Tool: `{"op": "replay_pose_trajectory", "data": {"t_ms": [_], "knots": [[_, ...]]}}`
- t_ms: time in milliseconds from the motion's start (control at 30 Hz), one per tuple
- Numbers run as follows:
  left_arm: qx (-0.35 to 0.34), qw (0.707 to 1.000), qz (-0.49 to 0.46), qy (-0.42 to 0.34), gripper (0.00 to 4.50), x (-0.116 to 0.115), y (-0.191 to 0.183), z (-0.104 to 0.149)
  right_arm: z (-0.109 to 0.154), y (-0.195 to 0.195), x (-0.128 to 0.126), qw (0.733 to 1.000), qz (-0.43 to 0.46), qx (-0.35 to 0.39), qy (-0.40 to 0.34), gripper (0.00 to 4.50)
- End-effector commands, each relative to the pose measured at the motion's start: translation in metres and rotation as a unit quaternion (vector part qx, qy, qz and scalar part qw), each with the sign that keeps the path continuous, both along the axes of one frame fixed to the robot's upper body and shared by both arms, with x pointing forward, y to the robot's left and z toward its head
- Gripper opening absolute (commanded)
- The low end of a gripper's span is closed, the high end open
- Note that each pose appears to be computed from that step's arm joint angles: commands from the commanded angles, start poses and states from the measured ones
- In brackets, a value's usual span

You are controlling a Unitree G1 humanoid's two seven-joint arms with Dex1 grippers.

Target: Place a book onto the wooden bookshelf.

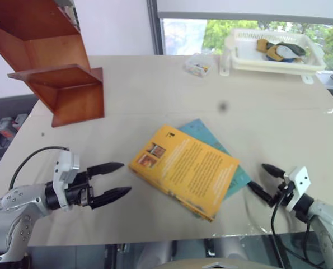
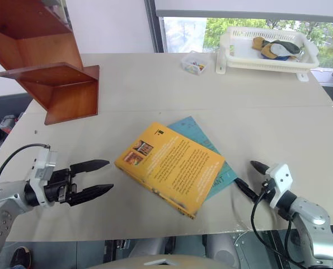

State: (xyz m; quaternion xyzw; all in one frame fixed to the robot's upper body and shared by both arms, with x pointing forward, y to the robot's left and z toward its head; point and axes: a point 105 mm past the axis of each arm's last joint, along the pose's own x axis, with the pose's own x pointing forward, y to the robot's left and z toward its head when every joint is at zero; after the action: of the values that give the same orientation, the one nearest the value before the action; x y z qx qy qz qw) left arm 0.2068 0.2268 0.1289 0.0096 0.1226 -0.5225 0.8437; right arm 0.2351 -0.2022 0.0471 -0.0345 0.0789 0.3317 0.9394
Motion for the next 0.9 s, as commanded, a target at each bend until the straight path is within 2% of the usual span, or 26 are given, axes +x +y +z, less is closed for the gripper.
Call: {"op": "replay_pose_trajectory", "data": {"t_ms": [33,467,600,900], "knots": [[0.004,1.000,-0.018,-0.013,4.45,-0.004,0.002,0.012,-0.016,0.013,-0.007,0.999,0.015,0.017,0.040,4.50],[-0.017,0.997,-0.076,-0.019,4.45,-0.022,0.003,0.024,-0.018,0.045,-0.015,0.995,0.053,0.054,0.064,4.50],[-0.026,0.995,-0.083,-0.049,4.45,-0.022,0.004,0.033,-0.016,0.050,-0.014,0.994,0.062,0.058,0.066,4.50],[-0.024,0.995,-0.075,-0.063,4.45,-0.022,0.004,0.034,-0.011,0.068,-0.011,0.991,0.087,0.077,0.070,4.50]]}}
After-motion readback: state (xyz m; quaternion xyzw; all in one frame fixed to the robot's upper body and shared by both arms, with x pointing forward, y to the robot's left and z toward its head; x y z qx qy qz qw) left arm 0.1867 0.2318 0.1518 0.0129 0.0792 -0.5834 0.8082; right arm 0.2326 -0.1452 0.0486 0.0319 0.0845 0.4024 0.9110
